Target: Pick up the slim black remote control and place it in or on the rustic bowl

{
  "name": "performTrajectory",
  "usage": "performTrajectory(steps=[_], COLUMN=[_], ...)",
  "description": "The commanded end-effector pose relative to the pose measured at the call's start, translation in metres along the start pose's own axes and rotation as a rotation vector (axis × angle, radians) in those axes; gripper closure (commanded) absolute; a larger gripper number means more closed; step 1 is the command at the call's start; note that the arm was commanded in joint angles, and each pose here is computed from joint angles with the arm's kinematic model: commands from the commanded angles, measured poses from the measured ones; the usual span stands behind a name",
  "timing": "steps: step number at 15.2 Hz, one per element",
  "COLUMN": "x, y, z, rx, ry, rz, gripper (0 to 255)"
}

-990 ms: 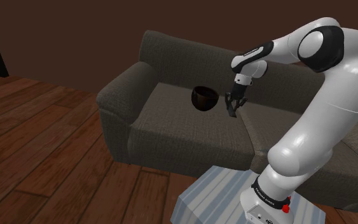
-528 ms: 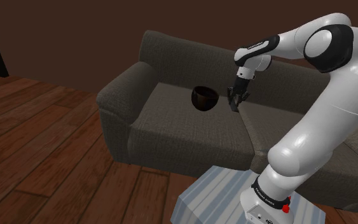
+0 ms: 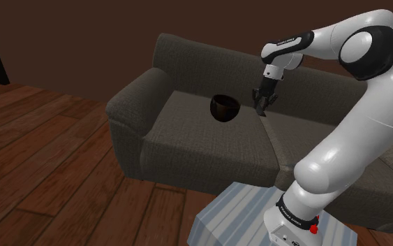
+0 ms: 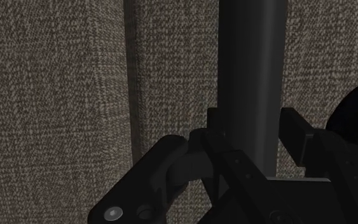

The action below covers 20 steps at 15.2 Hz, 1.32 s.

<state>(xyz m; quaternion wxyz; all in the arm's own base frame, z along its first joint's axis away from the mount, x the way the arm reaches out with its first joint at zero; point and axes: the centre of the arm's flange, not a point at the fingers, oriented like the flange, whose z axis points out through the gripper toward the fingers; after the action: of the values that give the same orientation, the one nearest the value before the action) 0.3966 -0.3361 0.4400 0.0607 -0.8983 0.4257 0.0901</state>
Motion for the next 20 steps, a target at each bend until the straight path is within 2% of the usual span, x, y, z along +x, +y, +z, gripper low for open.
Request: performTrajectory(steps=[1, 12, 20], x=[-0.002, -0.013, 0.004], y=[-0.001, -0.002, -0.106], z=[-0.011, -0.062, -0.055], rx=[0.0, 0.0, 0.0], ry=[0.0, 0.0, 0.0], rz=[0.0, 0.0, 0.0], gripper=[255, 255, 255])
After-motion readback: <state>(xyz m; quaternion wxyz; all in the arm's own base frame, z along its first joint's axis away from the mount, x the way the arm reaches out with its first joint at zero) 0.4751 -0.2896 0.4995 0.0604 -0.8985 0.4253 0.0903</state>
